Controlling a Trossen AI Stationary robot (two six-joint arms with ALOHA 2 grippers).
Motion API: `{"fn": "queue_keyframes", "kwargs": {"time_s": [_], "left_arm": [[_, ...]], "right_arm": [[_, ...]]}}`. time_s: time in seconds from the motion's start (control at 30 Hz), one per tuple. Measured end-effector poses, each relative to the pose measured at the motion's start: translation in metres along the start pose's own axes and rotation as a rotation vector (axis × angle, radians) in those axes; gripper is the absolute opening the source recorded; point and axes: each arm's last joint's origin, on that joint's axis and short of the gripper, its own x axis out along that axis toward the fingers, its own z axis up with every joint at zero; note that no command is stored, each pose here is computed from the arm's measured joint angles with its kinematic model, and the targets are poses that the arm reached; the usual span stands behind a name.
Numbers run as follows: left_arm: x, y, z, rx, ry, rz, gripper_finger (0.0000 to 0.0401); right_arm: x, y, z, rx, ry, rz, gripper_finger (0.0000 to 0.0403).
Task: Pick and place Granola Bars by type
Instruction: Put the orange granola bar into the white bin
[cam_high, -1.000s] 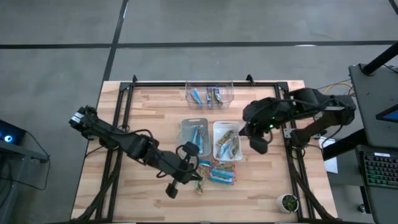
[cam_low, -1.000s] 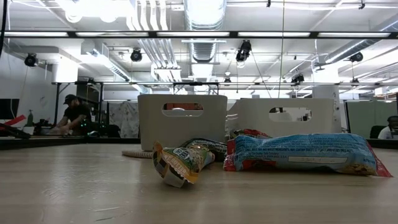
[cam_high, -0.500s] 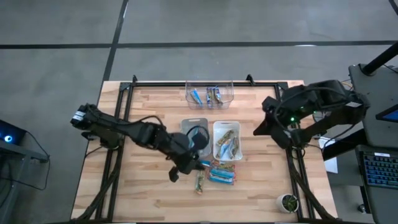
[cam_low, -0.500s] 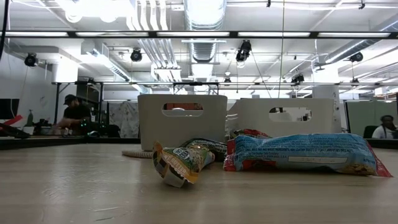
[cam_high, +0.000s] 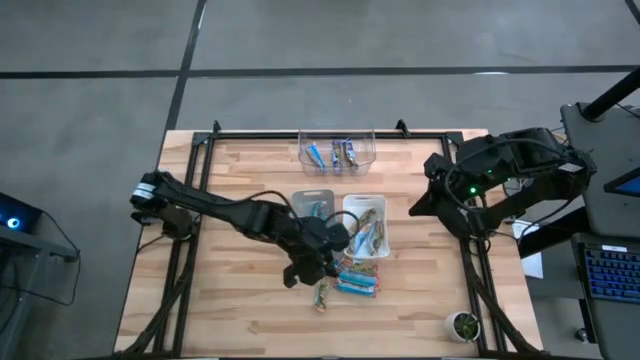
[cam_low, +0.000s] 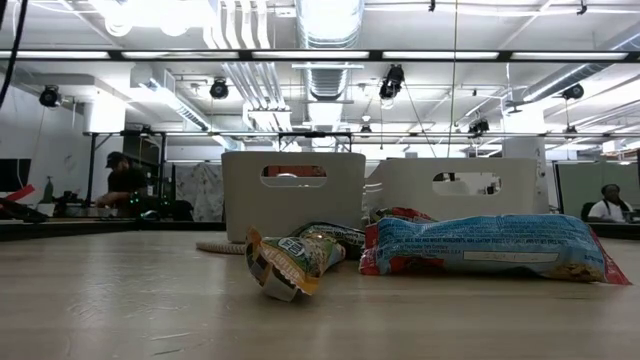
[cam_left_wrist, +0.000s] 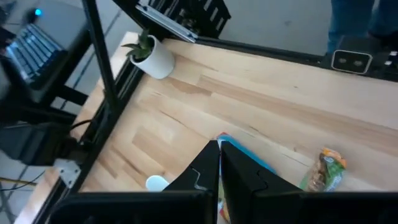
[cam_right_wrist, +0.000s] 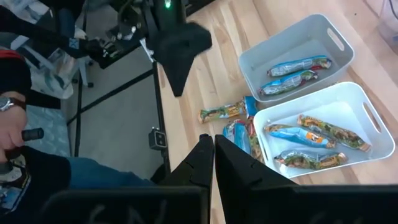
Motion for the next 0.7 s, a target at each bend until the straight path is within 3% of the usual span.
{"fn": "queue_keyframes", "kwargs": {"time_s": [0.17,0.53,0.7], "left_arm": [[0.022,0.006,-0.001,0.038,0.036,-0.049,0.0000],[0.063,-0.003,0.003,0.240,0.163,-0.303,0.0000],[0.076,-0.005,0.005,0.252,0.196,-0.358,0.0000]], "right_arm": [[0.003,0.000,0.001,0.001,0.010,-0.007,0.0008],[0.006,-0.002,-0.002,0.006,0.052,-0.040,0.0008],[0.007,-0.003,-0.002,-0.006,0.059,-0.044,0.0008]]}}
